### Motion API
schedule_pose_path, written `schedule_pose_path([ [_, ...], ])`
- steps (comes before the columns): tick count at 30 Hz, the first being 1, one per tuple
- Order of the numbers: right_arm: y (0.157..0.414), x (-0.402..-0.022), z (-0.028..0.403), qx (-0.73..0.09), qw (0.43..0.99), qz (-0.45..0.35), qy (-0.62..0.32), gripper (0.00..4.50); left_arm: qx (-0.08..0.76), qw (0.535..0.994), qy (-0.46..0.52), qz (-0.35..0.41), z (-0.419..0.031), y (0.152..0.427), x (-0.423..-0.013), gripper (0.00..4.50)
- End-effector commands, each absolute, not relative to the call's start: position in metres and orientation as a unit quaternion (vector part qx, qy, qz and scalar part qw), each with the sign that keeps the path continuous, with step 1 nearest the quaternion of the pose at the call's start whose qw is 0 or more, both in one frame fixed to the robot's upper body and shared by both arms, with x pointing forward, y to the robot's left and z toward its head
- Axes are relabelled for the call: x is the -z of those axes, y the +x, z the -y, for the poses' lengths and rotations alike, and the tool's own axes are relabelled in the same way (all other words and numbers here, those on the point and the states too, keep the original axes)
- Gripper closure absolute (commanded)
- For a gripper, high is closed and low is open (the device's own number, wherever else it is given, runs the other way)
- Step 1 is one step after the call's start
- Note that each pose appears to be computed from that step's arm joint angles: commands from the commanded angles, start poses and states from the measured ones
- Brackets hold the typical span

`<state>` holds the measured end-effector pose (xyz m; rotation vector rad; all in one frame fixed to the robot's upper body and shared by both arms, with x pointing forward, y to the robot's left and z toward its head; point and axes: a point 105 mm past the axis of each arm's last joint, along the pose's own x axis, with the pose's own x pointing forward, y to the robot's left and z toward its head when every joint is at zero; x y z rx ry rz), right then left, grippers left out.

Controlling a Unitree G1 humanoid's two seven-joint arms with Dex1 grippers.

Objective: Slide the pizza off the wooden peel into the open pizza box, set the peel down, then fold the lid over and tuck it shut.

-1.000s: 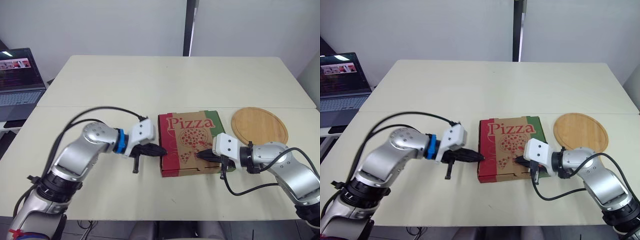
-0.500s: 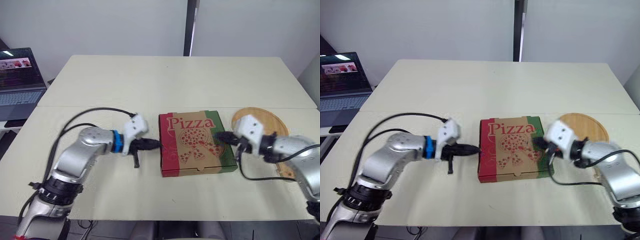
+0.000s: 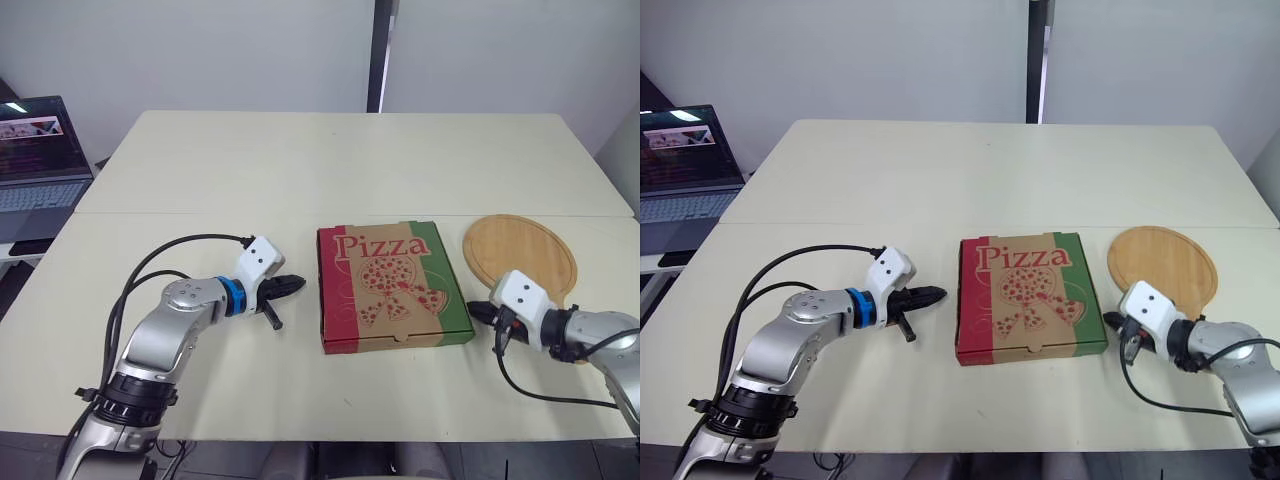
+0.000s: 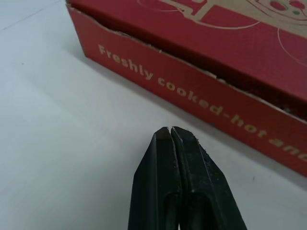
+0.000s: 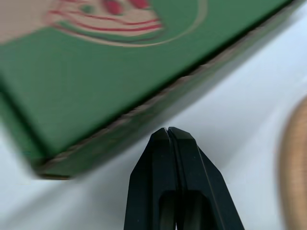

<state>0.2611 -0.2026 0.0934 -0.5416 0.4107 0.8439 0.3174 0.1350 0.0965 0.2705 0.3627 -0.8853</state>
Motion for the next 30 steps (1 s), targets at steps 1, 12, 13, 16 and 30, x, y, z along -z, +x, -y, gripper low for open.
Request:
schedule_pose_path([
  [1,0.25,-0.103,0.18,-0.442,0.846,-0.177,-0.238,4.47,0.426,0.88,0.139,-0.156,-0.133,0.318,-0.106,4.5],
  [12,0.249,-0.1,0.181,-0.437,0.845,-0.182,-0.248,4.47,0.427,0.879,0.135,-0.164,-0.136,0.314,-0.102,4.5],
  [13,0.25,-0.101,0.185,-0.43,0.847,-0.183,-0.253,4.47,0.427,0.879,0.133,-0.165,-0.138,0.312,-0.102,4.5],
  [16,0.253,-0.107,0.203,-0.397,0.863,-0.189,-0.247,4.47,0.411,0.887,0.131,-0.165,-0.154,0.306,-0.106,4.5],
  [30,0.25,-0.155,0.378,-0.115,0.939,-0.166,-0.279,4.47,0.208,0.939,0.158,-0.223,-0.306,0.245,-0.091,4.5],
])
